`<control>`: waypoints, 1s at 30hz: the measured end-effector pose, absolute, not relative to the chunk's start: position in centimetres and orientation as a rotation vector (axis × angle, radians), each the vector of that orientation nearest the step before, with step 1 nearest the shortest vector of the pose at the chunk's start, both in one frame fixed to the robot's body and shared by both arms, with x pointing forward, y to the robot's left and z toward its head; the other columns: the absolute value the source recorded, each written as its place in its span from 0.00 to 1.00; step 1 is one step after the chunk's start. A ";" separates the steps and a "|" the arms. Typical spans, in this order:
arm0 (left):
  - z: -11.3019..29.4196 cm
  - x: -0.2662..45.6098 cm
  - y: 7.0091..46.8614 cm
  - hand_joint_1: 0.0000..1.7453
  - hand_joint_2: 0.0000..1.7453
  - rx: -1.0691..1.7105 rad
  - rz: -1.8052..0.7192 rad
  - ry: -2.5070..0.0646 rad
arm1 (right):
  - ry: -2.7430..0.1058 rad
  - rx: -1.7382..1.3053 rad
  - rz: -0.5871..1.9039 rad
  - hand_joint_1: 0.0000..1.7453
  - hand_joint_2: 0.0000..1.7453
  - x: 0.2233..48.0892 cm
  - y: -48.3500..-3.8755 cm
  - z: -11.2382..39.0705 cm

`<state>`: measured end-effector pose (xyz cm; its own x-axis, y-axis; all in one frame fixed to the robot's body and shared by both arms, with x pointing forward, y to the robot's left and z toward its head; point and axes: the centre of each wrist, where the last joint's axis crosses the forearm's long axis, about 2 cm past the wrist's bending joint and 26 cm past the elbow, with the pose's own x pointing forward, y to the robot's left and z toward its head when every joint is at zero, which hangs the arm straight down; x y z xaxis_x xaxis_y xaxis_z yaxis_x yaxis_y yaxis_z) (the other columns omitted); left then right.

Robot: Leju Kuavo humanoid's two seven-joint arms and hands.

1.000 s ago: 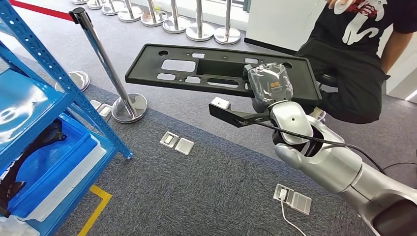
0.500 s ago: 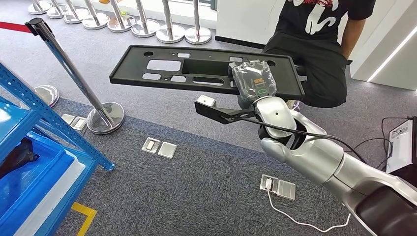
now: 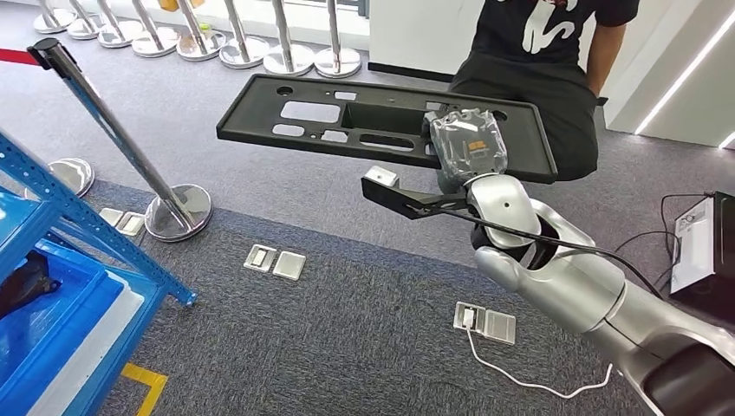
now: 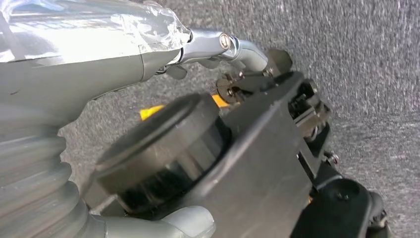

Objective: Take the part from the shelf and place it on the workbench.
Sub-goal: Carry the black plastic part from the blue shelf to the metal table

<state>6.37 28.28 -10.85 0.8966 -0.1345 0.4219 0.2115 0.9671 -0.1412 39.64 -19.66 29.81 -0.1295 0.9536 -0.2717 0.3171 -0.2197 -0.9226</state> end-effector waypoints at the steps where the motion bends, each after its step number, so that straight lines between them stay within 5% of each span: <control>1: -10.8 6.4 28.3 0.00 1.00 -0.186 -0.180 -0.423 | -1.438 -1.545 1.371 1.00 1.00 39.7 -19.7 29.8; 30: -10.8 6.4 28.3 0.00 1.00 -0.183 -0.179 -0.426 | -1.434 -1.547 1.361 1.00 1.00 39.9 -19.6 30.0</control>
<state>6.37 28.30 -10.85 0.8953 -0.1336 0.4249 0.2102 0.9678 -0.1386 39.94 -19.60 29.99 -0.1211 0.9562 -0.2665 0.3163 -0.2173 -0.9234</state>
